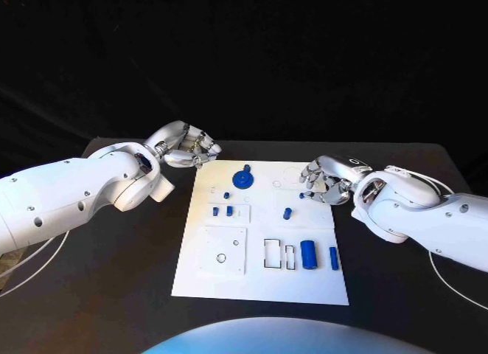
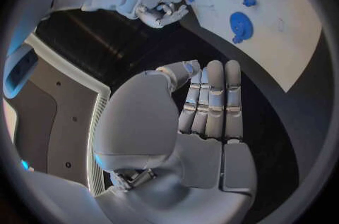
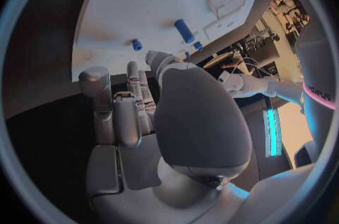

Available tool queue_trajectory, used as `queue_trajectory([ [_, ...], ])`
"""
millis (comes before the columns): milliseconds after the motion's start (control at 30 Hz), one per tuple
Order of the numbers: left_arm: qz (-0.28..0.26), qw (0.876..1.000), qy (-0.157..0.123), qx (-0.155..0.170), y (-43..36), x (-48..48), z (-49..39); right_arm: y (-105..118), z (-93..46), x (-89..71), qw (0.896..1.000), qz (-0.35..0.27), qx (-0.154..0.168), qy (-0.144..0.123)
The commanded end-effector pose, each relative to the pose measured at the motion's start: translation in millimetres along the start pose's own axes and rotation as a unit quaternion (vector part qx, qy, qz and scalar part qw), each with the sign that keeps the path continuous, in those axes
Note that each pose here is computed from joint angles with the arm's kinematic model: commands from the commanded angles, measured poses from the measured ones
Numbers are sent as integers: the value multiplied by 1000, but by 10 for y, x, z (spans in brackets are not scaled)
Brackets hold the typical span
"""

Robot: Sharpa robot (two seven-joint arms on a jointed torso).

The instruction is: Assemble the parts on the task board

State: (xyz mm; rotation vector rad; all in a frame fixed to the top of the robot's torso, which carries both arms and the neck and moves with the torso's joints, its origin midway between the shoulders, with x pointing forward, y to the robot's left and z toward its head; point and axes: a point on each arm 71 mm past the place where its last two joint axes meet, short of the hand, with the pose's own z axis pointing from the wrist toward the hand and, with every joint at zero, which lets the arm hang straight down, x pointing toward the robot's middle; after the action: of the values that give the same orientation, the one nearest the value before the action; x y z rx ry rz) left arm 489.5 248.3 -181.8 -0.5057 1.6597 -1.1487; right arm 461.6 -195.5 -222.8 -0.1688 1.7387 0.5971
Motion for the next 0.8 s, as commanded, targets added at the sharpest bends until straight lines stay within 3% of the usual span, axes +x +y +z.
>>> queue_trajectory([
  [33, -132, 990, -39, 20, -40, -49, -13, 8, 15, 51, 998, -60, 2, 18],
  [267, -164, 985, -45, 19, -34, -73, -44, 64, 67, 134, 997, -74, 1, 29],
  [800, -170, 984, -45, 18, -33, -81, -62, 120, 124, 250, 996, -83, 0, 44],
])
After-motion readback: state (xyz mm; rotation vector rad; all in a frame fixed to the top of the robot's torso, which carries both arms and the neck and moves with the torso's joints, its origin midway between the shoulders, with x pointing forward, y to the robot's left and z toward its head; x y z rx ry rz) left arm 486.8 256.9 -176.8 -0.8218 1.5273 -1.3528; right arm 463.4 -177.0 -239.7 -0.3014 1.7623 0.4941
